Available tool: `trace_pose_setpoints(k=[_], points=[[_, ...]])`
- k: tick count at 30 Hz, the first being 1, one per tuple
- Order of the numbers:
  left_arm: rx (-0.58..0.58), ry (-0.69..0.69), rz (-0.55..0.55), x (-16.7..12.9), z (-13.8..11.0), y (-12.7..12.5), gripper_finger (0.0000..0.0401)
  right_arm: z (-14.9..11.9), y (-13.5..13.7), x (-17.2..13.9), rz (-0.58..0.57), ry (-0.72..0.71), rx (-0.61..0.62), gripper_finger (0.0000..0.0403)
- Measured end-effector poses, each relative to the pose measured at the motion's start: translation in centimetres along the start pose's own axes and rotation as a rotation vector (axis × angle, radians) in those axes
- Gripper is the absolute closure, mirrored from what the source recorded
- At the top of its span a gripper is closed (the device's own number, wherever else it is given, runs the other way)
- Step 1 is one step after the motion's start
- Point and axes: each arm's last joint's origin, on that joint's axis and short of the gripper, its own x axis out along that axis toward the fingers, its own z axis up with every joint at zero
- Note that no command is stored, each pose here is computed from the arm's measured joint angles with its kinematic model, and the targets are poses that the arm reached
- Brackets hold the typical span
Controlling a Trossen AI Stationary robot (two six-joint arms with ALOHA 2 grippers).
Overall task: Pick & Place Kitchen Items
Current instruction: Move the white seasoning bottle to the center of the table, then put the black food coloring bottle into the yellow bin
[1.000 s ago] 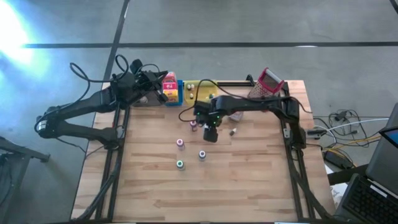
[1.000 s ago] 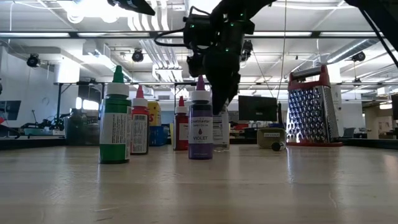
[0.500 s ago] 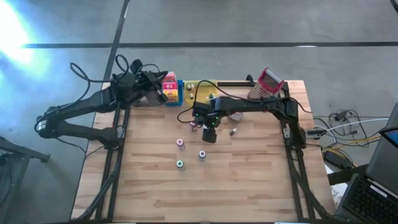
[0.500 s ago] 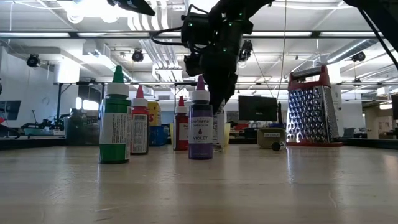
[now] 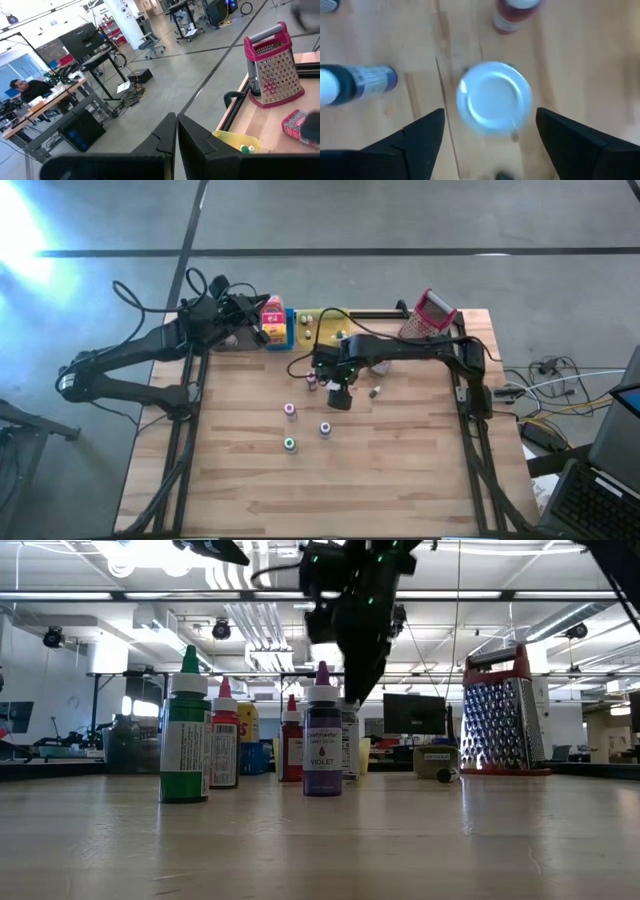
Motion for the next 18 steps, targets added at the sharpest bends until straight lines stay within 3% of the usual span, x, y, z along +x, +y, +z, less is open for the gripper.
trace_pose_setpoints(k=[7, 10, 18], points=[[0.0, 0.0, 0.0, 0.0, 0.0, 0.0, 0.0379, -2.3, 0.9, -5.6, -0.066, -0.063, 0.058, 0.0104], [0.0, 0.0, 0.001, 0.0, 0.0, 0.0, 0.0379, -3.7, 1.0, -7.0, -0.064, -0.096, 0.153, 0.0118], [0.001, 0.001, -0.001, 0.0, 0.0, 0.0, 0.0379, -8.0, 0.4, -5.7, -0.114, -0.015, 0.434, 0.0157]])
